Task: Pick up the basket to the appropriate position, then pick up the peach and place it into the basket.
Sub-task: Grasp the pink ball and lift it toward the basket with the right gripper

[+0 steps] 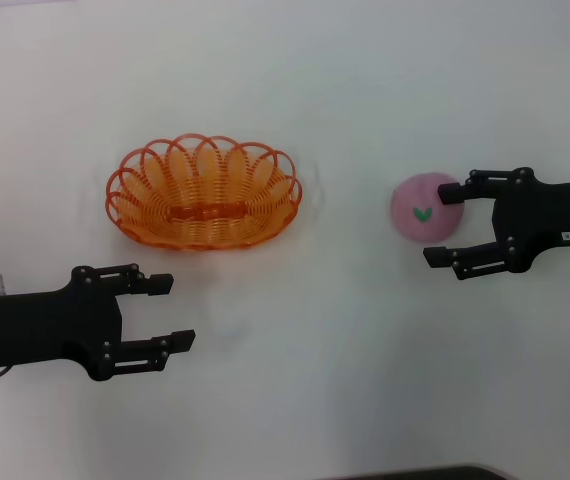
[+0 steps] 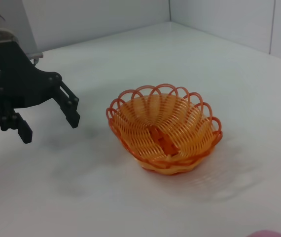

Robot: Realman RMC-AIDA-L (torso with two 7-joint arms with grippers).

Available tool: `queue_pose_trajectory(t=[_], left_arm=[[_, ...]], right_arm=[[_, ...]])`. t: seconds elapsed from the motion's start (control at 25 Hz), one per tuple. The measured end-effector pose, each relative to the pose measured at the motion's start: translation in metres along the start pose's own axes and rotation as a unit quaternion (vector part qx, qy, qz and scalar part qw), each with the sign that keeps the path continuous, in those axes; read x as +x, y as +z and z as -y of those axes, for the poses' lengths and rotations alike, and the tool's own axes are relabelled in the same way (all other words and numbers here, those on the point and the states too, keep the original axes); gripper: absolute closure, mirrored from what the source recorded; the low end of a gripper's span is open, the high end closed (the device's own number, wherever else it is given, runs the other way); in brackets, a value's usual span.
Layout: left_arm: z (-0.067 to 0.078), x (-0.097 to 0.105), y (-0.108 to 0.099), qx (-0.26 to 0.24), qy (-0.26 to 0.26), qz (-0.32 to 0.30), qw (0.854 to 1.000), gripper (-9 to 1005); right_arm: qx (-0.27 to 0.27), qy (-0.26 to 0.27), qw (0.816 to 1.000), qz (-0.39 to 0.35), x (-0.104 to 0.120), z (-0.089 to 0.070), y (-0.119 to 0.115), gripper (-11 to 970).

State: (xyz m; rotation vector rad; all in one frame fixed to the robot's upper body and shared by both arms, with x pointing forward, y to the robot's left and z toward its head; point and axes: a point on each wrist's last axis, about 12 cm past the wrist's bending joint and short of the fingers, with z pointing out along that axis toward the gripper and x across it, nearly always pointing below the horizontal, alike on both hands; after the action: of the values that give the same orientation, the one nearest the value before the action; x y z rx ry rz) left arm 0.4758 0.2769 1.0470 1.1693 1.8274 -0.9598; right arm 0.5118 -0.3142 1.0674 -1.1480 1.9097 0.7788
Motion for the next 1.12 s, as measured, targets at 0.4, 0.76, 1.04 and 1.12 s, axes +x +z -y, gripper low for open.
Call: queue_pose_trajectory(t=[0.4,0.76,1.04,1.12], left_arm=[[0.003,0.001,0.001,0.009,-0.002,0.005,1.000,285],[0.005,0.000,-0.002,0.015,-0.001,0.013,1.000,284],[0.004,-0.001,-0.003,0.015,0.000,0.009,1.000,285],[0.004,-0.002,-0.004,0.016,0.002,0.009,1.000,285]], right_arm=[[0.003,0.007,1.000,0.005,-0.001,0.000,0.003,79],[-0.016,0.109,0.994,0.009,-0.020,0.007,-0.001,80],[-0.039,0.218,0.975,-0.006,-0.050,0.019,-0.011,81],[-0.050,0.243,0.968,-0.021,-0.060,0.021,-0.013,81]])
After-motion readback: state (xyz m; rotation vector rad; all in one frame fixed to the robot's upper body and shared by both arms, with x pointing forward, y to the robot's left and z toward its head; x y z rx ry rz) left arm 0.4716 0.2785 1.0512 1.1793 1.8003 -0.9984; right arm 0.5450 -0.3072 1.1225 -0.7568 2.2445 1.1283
